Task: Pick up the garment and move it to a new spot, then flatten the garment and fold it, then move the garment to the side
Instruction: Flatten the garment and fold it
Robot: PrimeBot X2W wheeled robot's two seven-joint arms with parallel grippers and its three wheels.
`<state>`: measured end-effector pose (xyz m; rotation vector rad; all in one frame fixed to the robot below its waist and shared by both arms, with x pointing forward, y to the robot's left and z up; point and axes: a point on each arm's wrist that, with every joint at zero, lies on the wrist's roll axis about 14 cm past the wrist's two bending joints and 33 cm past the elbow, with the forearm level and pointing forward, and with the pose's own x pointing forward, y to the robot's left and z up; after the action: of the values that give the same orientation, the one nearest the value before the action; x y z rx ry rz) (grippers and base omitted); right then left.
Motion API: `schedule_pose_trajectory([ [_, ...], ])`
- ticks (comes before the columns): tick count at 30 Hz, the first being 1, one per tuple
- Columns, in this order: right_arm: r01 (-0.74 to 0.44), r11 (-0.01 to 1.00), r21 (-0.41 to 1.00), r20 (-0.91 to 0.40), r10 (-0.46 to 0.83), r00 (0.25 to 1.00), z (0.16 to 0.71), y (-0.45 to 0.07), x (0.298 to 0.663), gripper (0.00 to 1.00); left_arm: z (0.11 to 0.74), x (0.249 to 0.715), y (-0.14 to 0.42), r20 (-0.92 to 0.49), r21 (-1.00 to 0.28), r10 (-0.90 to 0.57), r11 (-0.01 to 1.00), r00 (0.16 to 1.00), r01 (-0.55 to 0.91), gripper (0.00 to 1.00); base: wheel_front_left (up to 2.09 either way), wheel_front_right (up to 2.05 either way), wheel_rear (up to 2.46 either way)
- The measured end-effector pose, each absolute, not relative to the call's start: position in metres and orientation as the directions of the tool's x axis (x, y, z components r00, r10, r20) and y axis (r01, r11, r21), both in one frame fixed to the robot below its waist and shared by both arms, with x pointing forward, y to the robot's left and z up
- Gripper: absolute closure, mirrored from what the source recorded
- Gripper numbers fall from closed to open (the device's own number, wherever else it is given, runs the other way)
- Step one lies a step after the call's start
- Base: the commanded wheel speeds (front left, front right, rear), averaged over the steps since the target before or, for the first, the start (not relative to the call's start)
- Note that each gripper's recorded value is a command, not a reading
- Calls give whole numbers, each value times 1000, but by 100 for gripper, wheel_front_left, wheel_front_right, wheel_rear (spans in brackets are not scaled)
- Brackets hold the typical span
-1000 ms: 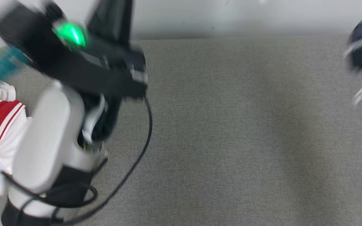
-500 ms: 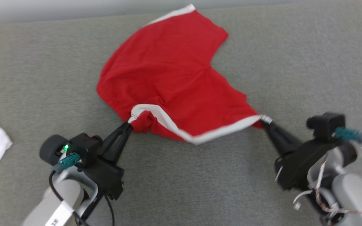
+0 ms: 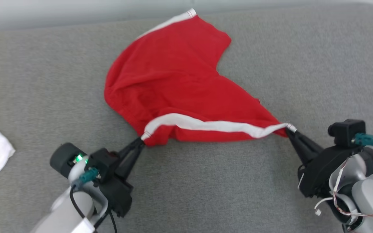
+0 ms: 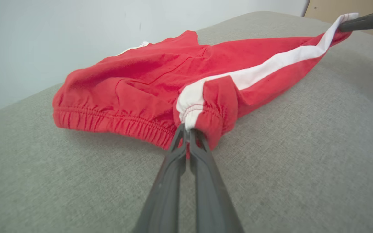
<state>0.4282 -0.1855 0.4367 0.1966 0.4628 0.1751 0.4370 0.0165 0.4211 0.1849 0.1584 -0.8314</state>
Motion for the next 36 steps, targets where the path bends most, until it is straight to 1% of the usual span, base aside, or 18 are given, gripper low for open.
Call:
schedule_pose_trajectory([
  [6, -193, 946, 260, -433, 293, 853, 432, -157, 411, 100, 445, 408, 24, -164, 123, -726, 657, 668, 744, 100, 0, 0, 0],
  [12, -221, 936, 274, -466, 330, 821, 422, -147, 384, 100, 448, 369, 31, -173, 121, -733, 647, 658, 753, 100, 0, 0, 0],
  [17, -285, 919, 272, -505, 388, 771, 414, -132, 365, 100, 454, 361, 46, -173, 148, -710, 667, 683, 730, 100, 0, 0, 0],
  [20, -306, 916, 259, -514, 398, 759, 414, -131, 362, 100, 452, 357, 54, -186, 159, -698, 673, 691, 722, 100, 0, 0, 0],
  [21, -309, 917, 254, -515, 398, 759, 414, -132, 362, 100, 451, 355, 56, -191, 160, -697, 673, 691, 722, 70, 0, 0, 0],
  [22, -308, 918, 250, -519, 396, 758, 414, -134, 361, 100, 449, 354, 57, -198, 163, -697, 670, 689, 724, 46, 0, 0, 0],
  [23, -309, 918, 248, -523, 395, 755, 414, -134, 361, 100, 447, 352, 59, -205, 162, -696, 669, 688, 725, 0, 0, 0, 0],
  [28, -339, 907, 249, -552, 421, 720, 407, -128, 351, 100, 429, 338, 61, -259, 148, -698, 654, 667, 742, 0, 0, 0, 0],
  [30, -350, 902, 253, -571, 431, 699, 401, -125, 345, 75, 424, 335, 63, -275, 141, -694, 655, 665, 742, 0, 0, 0, 0],
  [31, -358, 899, 251, -583, 436, 685, 399, -124, 342, 70, 421, 333, 65, -284, 138, -691, 656, 665, 742, 0, 0, 0, 0],
  [32, -364, 898, 249, -593, 438, 675, 397, -124, 339, 58, 418, 331, 67, -294, 137, -687, 658, 665, 741, 0, 0, 0, 0],
  [33, -367, 897, 245, -600, 438, 670, 395, -125, 337, 0, 416, 330, 69, -301, 135, -683, 660, 665, 739, 0, 0, 0, 0],
  [36, -364, 904, 224, -633, 419, 651, 388, -135, 331, 0, 408, 324, 78, -325, 127, -664, 675, 673, 727, 0, 0, 0, 0],
])
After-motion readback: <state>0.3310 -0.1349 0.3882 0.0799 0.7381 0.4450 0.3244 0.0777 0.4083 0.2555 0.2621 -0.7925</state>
